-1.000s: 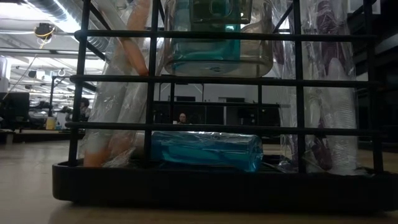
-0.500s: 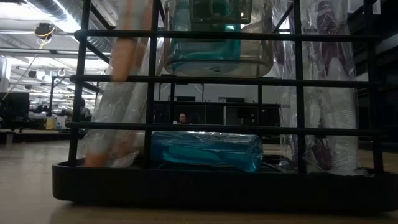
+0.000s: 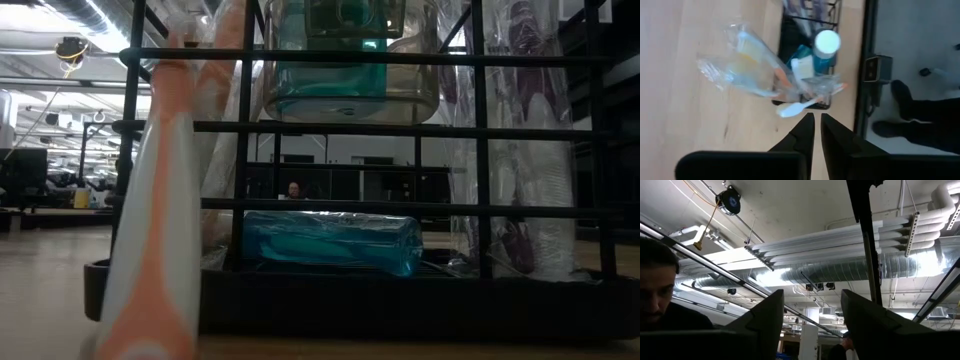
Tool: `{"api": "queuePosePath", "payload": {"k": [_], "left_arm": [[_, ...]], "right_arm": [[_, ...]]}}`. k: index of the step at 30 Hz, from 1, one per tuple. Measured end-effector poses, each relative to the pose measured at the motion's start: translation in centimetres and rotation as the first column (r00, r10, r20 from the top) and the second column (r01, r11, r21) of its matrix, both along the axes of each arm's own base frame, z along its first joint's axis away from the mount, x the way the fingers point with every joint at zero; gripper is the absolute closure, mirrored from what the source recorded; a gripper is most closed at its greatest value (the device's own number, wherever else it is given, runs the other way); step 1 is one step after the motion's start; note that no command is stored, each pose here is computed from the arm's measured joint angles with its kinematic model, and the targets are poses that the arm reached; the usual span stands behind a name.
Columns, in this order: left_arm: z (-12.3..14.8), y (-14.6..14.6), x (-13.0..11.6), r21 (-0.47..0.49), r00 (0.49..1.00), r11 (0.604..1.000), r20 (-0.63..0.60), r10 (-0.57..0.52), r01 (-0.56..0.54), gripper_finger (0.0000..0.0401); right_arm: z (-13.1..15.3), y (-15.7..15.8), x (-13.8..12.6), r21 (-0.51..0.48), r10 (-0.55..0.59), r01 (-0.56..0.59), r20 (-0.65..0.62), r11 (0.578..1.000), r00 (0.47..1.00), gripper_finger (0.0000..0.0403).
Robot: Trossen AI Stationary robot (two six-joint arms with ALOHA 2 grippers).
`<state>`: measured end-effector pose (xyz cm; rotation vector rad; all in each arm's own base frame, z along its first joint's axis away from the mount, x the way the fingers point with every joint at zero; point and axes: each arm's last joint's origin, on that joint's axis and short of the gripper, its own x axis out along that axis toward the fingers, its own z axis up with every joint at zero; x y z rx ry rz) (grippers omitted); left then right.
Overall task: Pick & Place toothbrushing station
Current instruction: Return to Home Position
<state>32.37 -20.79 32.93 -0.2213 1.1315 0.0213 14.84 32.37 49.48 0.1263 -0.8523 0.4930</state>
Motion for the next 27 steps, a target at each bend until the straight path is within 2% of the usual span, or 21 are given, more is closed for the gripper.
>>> {"api": "queuePosePath", "payload": {"k": [4, 7, 9, 11, 16, 19, 23, 27], "left_arm": [[-0.2, 0.3, -0.2, 0.047, 1.000, 0.999, -0.013, 0.017, -0.017, 0.0366], [-0.4, 0.9, -0.8, 0.117, 0.997, 0.993, -0.071, 0.043, -0.034, 0.0356], [-0.4, 1.4, -1.1, 0.129, 0.990, 0.989, -0.107, 0.090, -0.076, 0.0346], [-0.4, 1.3, -1.2, 0.108, 0.987, 0.989, -0.120, 0.112, -0.099, 0.0332], [0.0, -0.4, -0.9, 0.017, 0.996, 0.996, -0.020, 0.092, -0.092, 0.0284], [-0.2, -0.4, -0.8, 0.022, 0.992, 0.992, -0.002, 0.127, -0.127, 0.0258], [-2.0, 0.0, -0.8, 0.044, 0.985, 0.986, -0.047, 0.166, -0.164, 0.0234], [-4.5, -0.1, -0.8, 0.039, 0.982, 0.987, -0.096, 0.160, -0.156, 0.0226]], "right_arm": [[0.0, 0.0, 0.0, 0.001, -0.001, 0.001, -0.002, 1.000, 1.000, 0.0202], [0.0, 0.0, 0.0, 0.003, -0.004, 0.004, -0.006, 1.000, 1.000, 0.0202], [0.0, 0.0, 0.0, 0.003, -0.004, 0.004, -0.006, 1.000, 1.000, 0.0202], [0.0, 0.0, 0.1, 0.005, -0.009, 0.009, -0.012, 1.000, 1.000, 0.0202], [0.0, -0.1, 0.1, 0.008, -0.022, 0.023, -0.022, 1.000, 1.000, 0.0202], [0.0, -0.1, 0.1, 0.008, -0.022, 0.022, -0.022, 1.000, 1.000, 0.0202], [-0.2, 0.1, 0.2, 0.003, -0.022, 0.022, -0.023, 1.000, 1.000, 0.0202], [-0.2, 0.1, 0.2, 0.004, -0.017, 0.017, -0.023, 1.000, 1.000, 0.0202]]}}
